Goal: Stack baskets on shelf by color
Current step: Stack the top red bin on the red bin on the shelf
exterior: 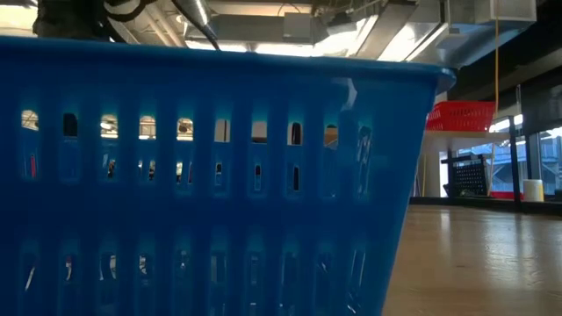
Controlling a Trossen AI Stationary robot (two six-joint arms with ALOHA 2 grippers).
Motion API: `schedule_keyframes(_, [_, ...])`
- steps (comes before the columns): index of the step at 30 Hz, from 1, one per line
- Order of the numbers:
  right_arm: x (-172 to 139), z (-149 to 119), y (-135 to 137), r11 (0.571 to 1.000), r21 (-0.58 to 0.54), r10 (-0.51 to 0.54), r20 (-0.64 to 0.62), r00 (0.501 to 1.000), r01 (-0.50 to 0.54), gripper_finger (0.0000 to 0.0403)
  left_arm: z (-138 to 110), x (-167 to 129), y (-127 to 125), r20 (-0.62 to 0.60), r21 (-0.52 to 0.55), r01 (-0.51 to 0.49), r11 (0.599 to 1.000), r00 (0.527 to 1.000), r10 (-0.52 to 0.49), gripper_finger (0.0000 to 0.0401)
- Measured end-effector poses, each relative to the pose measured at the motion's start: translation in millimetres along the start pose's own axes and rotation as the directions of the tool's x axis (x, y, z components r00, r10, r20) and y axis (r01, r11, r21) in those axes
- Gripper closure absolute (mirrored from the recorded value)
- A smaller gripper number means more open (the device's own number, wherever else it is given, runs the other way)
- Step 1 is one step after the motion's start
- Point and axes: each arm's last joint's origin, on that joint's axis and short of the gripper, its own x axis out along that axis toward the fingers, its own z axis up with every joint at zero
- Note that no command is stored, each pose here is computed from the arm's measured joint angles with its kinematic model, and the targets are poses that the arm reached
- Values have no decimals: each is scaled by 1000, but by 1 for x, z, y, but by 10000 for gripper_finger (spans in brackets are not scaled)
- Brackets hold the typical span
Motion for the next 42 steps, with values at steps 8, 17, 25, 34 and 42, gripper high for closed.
schedule_keyframes(8, [0, 0, 0, 1000, -3, 0, 0, 1000, 0, 328, -4, 18, 6, 5, 0, 30, 1000, 1000, -30, 327])
schedule_keyframes(17, [0, 0, 0, 1000, -3, 0, 0, 1000, 0, 328, -6, 22, 10, 2, 5, 13, 1000, 1000, -13, 327])
schedule_keyframes(25, [1, 0, -2, 1000, 2, -5, -1, 1000, 5, 328, -3, 15, 6, 7, 7, 13, 1000, 1000, -13, 327])
schedule_keyframes(34, [0, 1, -8, 1000, 16, -18, 7, 1000, 18, 328, -2, 1, 6, -4, 30, -57, 998, 998, 57, 327])
schedule_keyframes(42, [0, 1, -10, 1000, 17, -21, 7, 1000, 21, 328, -2, 1, 7, -4, 14, -61, 998, 998, 62, 327])
